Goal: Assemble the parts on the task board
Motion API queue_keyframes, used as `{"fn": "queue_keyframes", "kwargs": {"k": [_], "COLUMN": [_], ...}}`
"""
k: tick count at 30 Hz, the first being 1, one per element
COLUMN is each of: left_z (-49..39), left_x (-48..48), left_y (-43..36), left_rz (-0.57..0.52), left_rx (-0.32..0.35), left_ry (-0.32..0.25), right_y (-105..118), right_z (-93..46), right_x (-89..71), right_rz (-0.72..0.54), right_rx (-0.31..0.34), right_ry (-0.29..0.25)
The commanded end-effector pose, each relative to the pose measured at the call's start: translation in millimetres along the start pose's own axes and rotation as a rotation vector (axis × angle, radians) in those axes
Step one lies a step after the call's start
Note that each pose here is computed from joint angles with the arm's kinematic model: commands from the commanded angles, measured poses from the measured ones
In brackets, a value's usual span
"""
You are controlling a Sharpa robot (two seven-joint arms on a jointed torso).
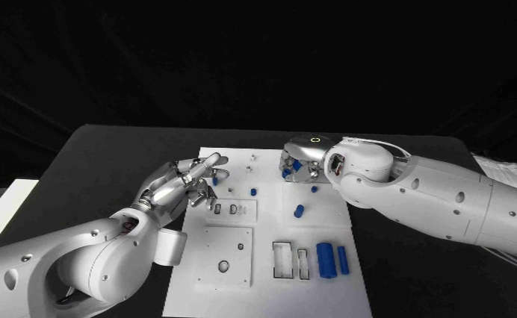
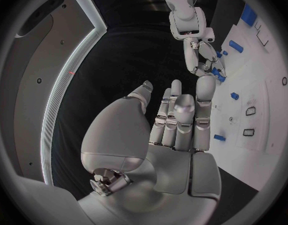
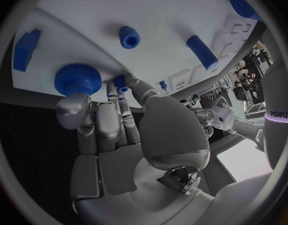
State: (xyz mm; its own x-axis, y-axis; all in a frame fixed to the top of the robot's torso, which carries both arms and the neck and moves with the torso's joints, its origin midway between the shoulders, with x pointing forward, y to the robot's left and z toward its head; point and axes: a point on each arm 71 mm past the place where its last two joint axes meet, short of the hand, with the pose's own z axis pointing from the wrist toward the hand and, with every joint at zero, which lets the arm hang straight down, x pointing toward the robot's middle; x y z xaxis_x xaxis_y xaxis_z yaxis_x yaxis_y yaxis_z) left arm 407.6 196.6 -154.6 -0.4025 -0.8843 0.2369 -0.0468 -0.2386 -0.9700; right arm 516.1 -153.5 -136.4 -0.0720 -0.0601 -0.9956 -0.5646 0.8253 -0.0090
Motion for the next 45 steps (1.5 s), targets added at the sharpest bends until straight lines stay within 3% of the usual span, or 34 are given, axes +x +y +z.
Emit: {"fn": "queue_keyframes", "kwargs": {"k": [1, 6, 16, 22, 30, 45], "left_z": [0.5, 0.5, 1.0, 1.3, 1.5, 3.5], "left_x": [1.5, 1.4, 0.2, -1.2, -1.6, 0.0], "left_y": [-0.7, -0.6, -0.3, -0.2, -0.4, -2.8], "left_rz": [-0.012, -0.012, -0.011, -0.01, -0.011, -0.01], "left_rx": [0.003, 0.001, -0.001, -0.001, -0.001, 0.007], "left_ry": [0.016, 0.015, 0.012, 0.008, 0.008, 0.012], "right_y": [-0.2, 1.4, 12.4, 12.1, 16.5, 28.0], "right_z": [-0.1, -0.3, -4.1, -2.2, 6.7, 33.2], "right_x": [4.9, 2.2, -13.7, -23.7, -29.3, -28.0], "right_rz": [-0.02, -0.017, 0.013, 0.025, 0.033, 0.031], "right_rx": [0.008, -0.002, -0.048, -0.02, 0.004, 0.017], "right_ry": [0.031, -0.007, -0.17, -0.244, -0.301, -0.305]}}
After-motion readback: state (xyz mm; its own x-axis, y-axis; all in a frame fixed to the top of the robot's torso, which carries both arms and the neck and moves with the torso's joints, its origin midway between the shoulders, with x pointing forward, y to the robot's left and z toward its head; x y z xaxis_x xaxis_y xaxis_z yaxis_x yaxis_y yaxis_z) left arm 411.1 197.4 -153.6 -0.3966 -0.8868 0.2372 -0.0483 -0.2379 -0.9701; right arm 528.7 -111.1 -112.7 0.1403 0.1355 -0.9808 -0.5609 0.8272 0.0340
